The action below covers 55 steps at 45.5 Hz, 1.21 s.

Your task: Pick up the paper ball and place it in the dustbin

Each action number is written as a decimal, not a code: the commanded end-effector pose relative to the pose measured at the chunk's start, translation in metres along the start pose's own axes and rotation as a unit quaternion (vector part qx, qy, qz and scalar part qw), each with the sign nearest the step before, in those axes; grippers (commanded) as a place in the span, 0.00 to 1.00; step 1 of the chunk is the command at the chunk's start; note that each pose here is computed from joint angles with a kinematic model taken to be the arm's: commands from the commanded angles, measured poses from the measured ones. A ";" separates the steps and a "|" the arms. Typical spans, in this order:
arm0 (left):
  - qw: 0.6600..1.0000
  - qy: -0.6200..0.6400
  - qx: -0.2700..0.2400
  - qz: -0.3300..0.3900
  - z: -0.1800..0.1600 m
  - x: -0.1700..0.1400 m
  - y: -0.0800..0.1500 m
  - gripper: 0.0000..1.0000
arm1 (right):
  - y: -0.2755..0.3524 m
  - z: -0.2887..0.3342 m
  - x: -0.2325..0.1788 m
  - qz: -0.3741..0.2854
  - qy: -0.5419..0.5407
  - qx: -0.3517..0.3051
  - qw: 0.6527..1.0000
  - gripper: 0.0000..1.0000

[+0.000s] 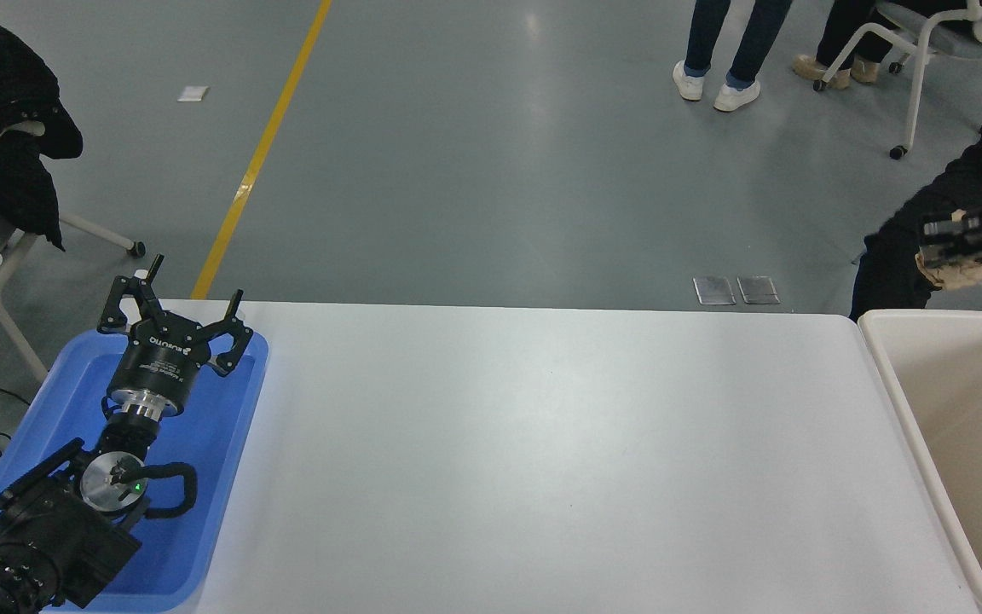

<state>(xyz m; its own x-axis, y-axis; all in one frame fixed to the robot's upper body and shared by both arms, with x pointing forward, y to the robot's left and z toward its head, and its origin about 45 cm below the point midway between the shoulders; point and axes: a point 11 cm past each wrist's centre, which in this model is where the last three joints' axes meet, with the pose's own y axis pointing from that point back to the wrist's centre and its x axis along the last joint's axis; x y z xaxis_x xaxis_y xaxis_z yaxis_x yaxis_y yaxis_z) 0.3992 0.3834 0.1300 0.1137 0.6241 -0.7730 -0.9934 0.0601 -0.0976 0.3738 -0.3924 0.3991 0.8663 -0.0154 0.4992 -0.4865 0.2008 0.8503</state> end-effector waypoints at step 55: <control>1.000 0.000 0.000 0.000 0.000 0.000 0.000 1.00 | -0.241 0.171 -0.187 0.211 -0.257 -0.236 0.913 0.00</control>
<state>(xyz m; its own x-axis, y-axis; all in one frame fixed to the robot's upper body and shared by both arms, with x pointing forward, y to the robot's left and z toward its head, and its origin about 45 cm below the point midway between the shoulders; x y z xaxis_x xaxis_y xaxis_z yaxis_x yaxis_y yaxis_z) 0.3992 0.3835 0.1301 0.1136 0.6238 -0.7733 -0.9934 0.0594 -0.0980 0.3559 -0.5974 0.1907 0.4241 -0.2147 0.8798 -0.6148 0.6451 0.4538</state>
